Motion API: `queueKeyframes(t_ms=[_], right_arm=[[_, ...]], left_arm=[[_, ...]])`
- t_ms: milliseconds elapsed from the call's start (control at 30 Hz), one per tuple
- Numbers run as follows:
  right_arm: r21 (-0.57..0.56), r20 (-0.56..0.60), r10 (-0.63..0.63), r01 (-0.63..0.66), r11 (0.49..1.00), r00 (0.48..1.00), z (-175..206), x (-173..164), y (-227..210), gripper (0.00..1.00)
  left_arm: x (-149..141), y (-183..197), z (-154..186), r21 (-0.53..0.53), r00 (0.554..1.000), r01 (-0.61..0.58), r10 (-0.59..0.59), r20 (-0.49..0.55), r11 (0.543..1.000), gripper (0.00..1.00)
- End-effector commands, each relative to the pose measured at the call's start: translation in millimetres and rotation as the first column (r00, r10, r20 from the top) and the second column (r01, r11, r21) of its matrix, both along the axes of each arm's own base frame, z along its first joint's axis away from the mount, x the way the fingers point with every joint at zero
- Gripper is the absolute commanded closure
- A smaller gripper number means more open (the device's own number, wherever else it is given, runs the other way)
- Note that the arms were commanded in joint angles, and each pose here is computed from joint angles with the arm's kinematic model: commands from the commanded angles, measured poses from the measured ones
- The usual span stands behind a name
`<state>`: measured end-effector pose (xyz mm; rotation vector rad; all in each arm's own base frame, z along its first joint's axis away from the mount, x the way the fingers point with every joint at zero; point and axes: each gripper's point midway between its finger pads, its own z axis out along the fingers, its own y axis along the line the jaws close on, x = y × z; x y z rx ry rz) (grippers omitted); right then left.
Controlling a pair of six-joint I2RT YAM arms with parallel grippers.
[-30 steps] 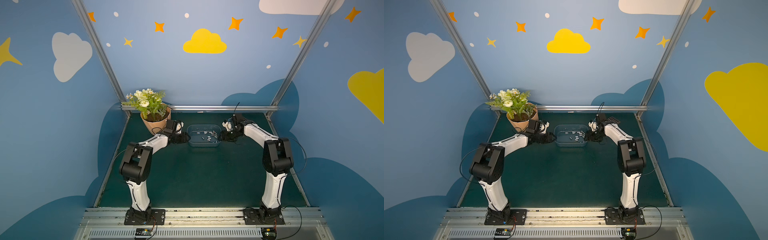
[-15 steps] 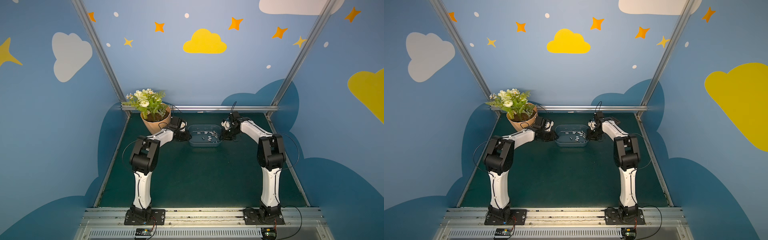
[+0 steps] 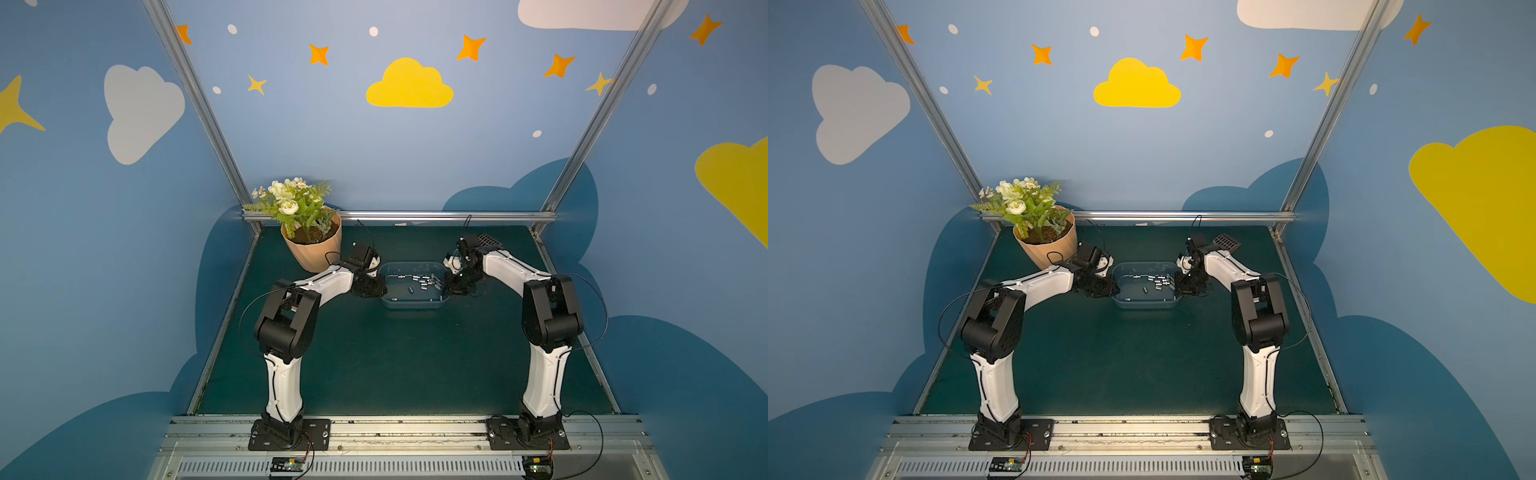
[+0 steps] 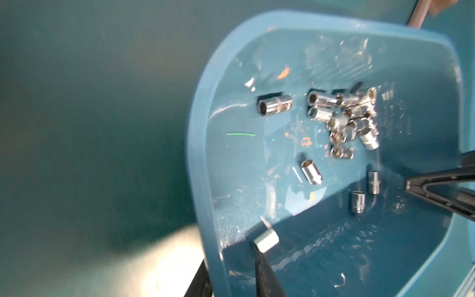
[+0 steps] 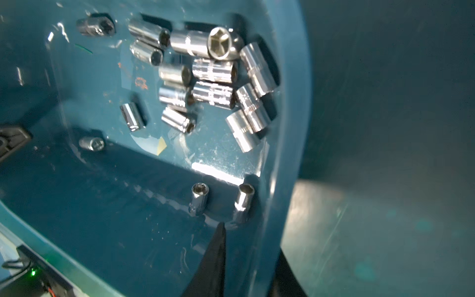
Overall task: Take out the socket from the storage box
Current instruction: Move the storage box to the center of the board.
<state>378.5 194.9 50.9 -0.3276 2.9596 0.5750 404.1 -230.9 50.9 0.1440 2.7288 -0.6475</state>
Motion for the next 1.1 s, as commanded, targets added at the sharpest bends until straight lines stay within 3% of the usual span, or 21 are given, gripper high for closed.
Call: queueKeyframes(t_ms=[0,367,567,800,1067], right_arm=[[0.002,-0.050,0.040,-0.040,0.999,0.998,10.7,-36.9,7.3,0.77],[-0.001,-0.141,0.096,-0.097,0.995,0.985,6.8,-129.3,24.9,0.78],[-0.019,-0.202,0.115,-0.121,0.992,0.973,-4.4,-168.4,28.0,0.78],[-0.026,-0.224,0.103,-0.111,0.993,0.969,-3.6,-186.0,26.6,0.74],[-0.077,-0.177,0.112,-0.127,0.989,0.978,25.9,-184.6,13.9,0.54]], left_arm=[[-30.2,-1.2,4.8,0.032,0.999,0.006,-0.005,-0.042,0.999,0.70],[-121.7,3.7,4.9,0.073,0.993,-0.042,0.050,-0.106,0.996,0.68],[-156.7,12.9,2.7,0.099,0.988,-0.064,0.077,-0.133,0.993,0.66],[-168.5,21.0,8.8,0.111,0.987,-0.068,0.083,-0.136,0.992,0.63],[-164.2,26.6,43.2,0.100,0.995,-0.081,0.087,-0.058,0.992,0.56]])
